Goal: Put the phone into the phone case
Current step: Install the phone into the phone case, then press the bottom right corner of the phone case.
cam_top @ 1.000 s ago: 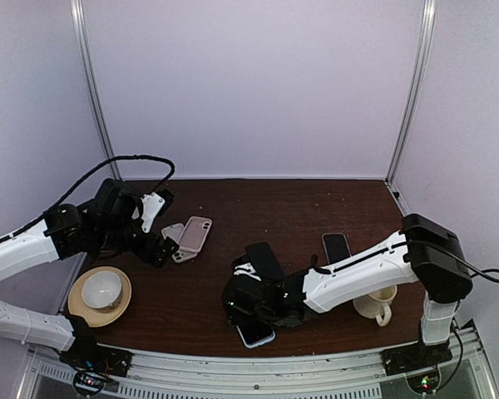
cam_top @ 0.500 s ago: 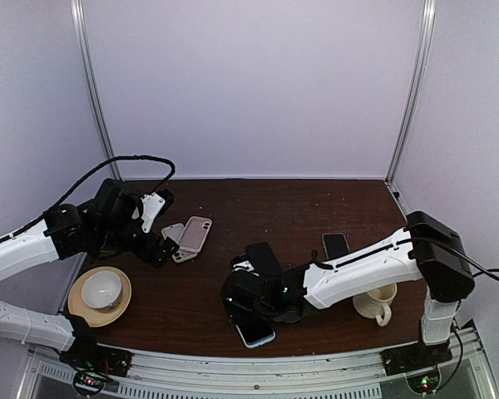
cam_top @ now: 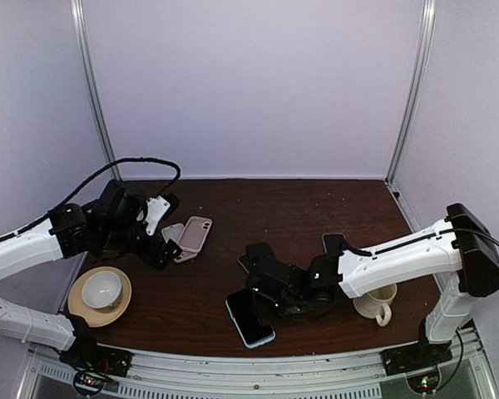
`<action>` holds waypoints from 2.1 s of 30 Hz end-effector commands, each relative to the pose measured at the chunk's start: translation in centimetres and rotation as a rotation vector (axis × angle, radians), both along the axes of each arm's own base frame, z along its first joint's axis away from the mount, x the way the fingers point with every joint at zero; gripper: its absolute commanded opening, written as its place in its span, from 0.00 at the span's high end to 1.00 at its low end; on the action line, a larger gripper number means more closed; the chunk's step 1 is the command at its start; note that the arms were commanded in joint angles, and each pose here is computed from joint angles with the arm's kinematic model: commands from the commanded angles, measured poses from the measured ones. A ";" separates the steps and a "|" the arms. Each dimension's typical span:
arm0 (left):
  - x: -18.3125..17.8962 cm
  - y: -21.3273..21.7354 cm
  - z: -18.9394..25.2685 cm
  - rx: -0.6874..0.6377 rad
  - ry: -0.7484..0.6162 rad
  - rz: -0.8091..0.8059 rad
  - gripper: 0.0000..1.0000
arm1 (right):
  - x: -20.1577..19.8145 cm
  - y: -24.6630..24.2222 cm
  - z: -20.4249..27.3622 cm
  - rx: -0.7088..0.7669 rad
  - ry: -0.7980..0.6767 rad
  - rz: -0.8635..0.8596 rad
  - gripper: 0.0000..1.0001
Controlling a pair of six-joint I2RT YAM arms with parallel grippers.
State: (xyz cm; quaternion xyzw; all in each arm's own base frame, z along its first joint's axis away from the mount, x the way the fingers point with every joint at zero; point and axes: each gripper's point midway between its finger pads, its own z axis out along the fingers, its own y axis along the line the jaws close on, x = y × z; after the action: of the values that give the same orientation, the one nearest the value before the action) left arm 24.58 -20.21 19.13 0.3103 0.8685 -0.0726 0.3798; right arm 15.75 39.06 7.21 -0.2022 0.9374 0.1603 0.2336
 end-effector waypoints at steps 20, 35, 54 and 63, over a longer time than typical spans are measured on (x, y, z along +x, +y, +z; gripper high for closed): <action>-10.9 -9.6 -12.2 0.121 0.297 -0.381 0.57 | -3.7 -1.9 -5.3 -0.081 0.153 0.054 0.80; -11.0 -10.2 -11.5 0.095 0.279 -0.412 0.57 | -4.1 -4.6 -7.0 -0.238 0.137 0.022 0.85; -5.0 -8.2 -3.4 0.021 0.145 -0.238 0.15 | -2.1 0.0 1.0 -0.172 0.008 0.082 0.01; -2.8 -6.5 -2.2 -0.049 0.133 -0.163 0.11 | -2.1 1.5 -1.4 -0.176 0.073 0.007 0.00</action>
State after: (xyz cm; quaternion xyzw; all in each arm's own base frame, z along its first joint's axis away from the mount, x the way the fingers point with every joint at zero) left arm 21.76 -26.74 16.10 0.3687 0.8656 -0.1350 0.3107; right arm 13.87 40.82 6.50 -0.2393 0.9476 0.0949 0.1890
